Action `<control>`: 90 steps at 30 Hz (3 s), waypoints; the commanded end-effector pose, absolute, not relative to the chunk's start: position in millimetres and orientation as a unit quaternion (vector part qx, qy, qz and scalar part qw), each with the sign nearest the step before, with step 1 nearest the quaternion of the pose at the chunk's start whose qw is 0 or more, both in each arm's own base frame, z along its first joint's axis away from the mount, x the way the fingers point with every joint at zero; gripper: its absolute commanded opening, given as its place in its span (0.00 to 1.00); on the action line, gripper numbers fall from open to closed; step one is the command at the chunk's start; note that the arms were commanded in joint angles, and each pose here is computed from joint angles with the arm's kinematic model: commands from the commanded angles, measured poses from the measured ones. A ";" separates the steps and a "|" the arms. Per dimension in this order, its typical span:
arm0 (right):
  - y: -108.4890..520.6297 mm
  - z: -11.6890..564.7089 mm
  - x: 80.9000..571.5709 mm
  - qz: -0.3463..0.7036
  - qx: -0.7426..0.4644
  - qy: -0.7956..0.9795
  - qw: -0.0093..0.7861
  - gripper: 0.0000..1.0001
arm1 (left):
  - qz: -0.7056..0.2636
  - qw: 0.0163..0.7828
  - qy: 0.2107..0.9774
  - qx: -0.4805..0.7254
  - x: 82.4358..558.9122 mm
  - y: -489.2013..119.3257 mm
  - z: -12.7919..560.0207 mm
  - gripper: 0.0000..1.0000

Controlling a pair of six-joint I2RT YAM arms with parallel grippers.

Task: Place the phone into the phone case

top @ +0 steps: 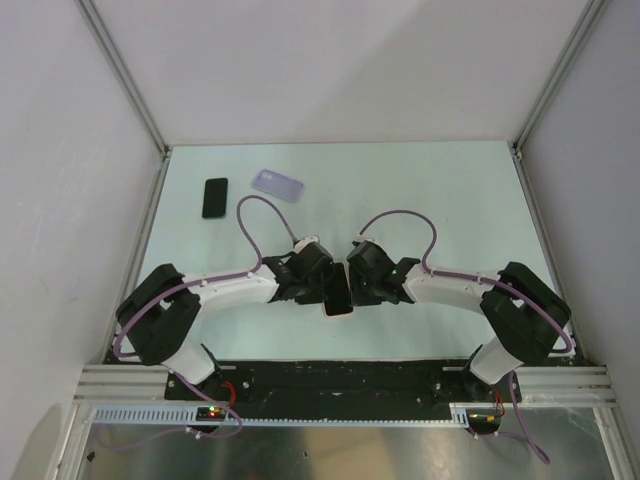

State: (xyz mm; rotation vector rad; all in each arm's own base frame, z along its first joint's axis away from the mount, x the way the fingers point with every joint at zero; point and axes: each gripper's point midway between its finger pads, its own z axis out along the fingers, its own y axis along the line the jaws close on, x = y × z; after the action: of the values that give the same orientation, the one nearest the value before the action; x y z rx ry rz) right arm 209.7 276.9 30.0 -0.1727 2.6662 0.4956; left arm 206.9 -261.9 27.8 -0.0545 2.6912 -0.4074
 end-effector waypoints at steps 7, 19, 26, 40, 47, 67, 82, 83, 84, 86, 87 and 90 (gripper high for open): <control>278.9 15.2 207.2 0.155 -0.060 0.964 0.207 0.28 | -0.136 0.226 0.965 -0.014 232.3 -264.8 33.9 0.13; 265.4 -2.7 194.4 0.130 -0.066 0.971 0.190 0.25 | -0.138 0.227 0.964 -0.015 243.1 -266.0 36.6 0.13; 276.2 13.8 236.5 0.139 -0.059 0.965 0.215 0.27 | -0.126 0.226 0.966 -0.024 260.9 -258.6 30.7 0.13; 285.3 -5.4 291.8 0.121 -0.016 0.969 0.215 0.26 | -0.099 0.205 0.973 -0.029 289.7 -255.1 2.6 0.12; 295.4 37.1 309.4 0.153 -0.032 0.952 0.264 0.38 | -0.137 0.263 0.954 -0.033 318.1 -255.5 57.6 0.17; 345.0 57.0 295.8 0.142 -0.112 0.936 0.303 0.99 | -0.173 0.346 0.918 -0.087 307.9 -194.5 134.5 0.75; 338.0 27.4 289.5 0.040 -0.115 0.946 0.300 0.99 | -0.167 0.355 0.912 -0.118 305.1 -176.2 134.7 0.77; 338.9 25.5 288.3 0.040 -0.116 0.947 0.298 0.98 | -0.164 0.356 0.912 -0.126 305.2 -172.3 133.5 0.78; 339.6 23.8 287.2 0.040 -0.117 0.947 0.296 0.97 | -0.162 0.358 0.909 -0.135 306.5 -167.3 133.9 0.78; 340.1 21.8 285.9 0.039 -0.117 0.948 0.293 0.94 | -0.157 0.363 0.906 -0.154 308.4 -157.4 134.2 0.78; 339.7 21.0 285.8 0.038 -0.115 0.948 0.293 0.92 | -0.155 0.364 0.904 -0.162 309.0 -152.8 133.9 0.78; 332.5 22.1 288.7 0.030 -0.108 0.950 0.291 0.81 | -0.153 0.370 0.899 -0.179 311.7 -141.9 137.1 0.78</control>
State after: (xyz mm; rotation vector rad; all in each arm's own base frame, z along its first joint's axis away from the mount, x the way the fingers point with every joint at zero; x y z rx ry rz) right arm 281.4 335.5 20.7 -0.3288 2.5415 0.1179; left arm 304.3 -157.7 120.3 -0.3722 2.3831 -0.3857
